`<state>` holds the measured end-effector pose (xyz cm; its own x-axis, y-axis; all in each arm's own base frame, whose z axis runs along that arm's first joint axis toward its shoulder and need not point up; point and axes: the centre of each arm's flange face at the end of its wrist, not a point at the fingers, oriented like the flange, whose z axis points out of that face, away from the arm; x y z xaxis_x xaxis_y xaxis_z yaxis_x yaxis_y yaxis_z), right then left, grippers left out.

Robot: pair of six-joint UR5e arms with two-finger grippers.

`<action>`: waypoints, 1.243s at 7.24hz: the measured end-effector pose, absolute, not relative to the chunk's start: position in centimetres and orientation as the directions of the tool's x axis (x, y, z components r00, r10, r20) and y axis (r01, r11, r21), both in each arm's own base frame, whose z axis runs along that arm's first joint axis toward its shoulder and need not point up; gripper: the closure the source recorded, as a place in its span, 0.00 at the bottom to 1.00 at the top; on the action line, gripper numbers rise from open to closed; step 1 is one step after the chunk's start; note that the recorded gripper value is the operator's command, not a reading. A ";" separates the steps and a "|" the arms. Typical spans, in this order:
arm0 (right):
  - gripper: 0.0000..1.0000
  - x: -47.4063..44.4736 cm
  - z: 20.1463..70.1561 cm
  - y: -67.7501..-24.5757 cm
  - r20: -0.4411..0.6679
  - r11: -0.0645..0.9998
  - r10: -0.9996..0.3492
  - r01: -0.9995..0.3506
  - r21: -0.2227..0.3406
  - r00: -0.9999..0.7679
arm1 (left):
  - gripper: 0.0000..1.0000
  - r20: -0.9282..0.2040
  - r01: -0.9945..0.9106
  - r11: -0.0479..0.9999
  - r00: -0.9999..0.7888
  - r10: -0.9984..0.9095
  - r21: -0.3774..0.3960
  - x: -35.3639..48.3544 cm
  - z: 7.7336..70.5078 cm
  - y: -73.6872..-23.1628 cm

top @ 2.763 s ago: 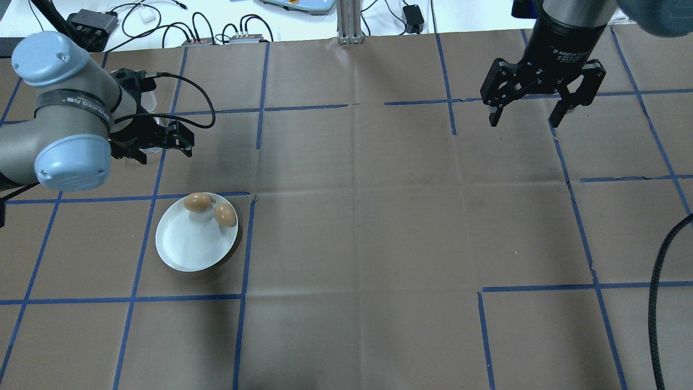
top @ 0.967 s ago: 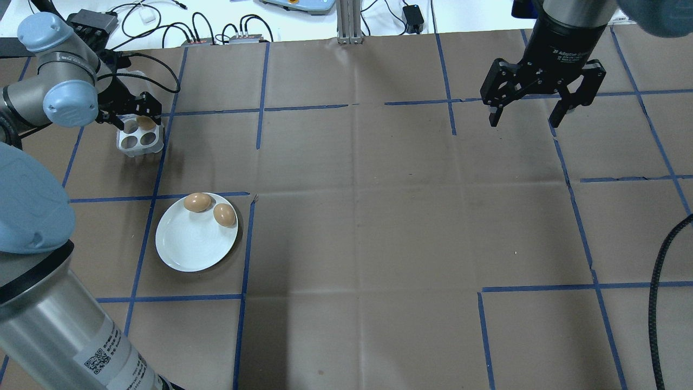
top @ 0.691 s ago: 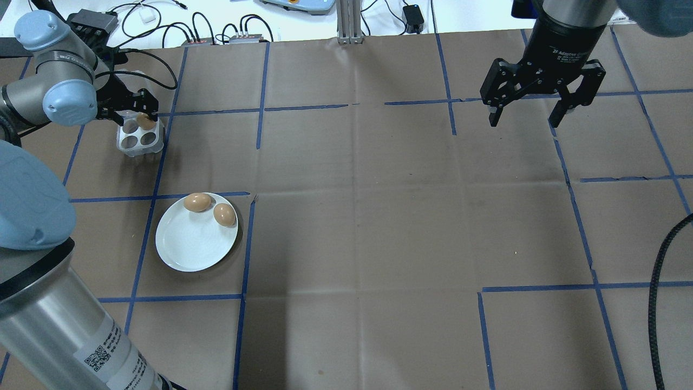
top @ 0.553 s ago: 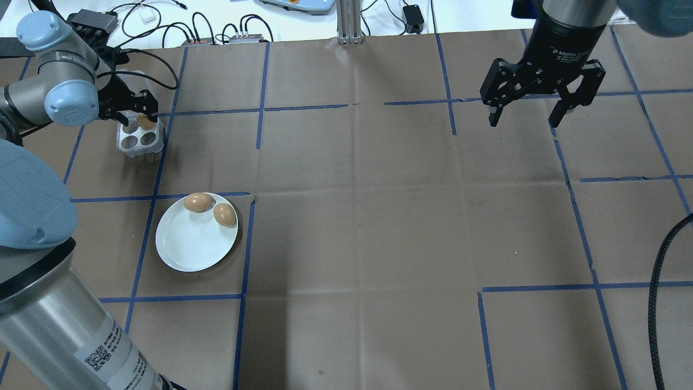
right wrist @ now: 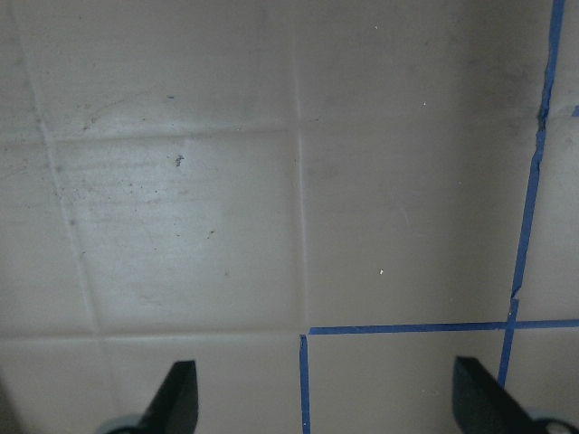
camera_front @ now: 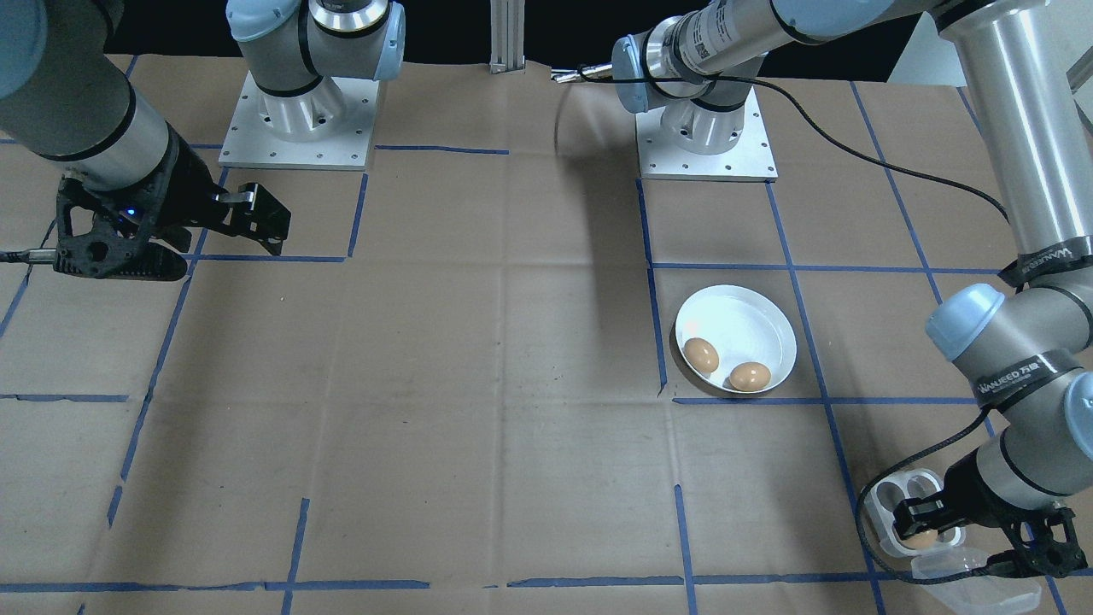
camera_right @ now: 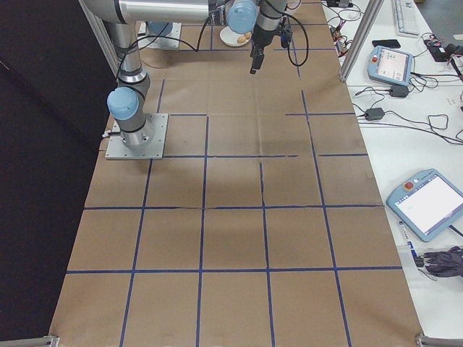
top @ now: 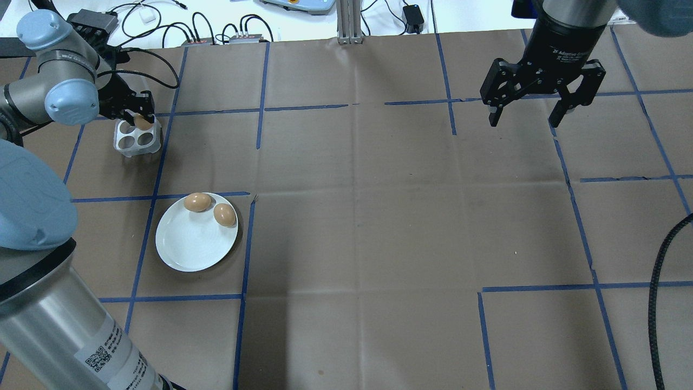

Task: Place egg on plate

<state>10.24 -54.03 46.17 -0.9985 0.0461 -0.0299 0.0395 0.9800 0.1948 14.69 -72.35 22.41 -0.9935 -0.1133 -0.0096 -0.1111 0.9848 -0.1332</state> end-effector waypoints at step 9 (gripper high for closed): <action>0.00 10.2 46.2 -54.0 -0.030 0.980 0.046 0.040 0.194 -0.998 | 0.89 0.035 -0.068 0.994 -0.997 -0.071 0.086 -0.5 26.7 -51.1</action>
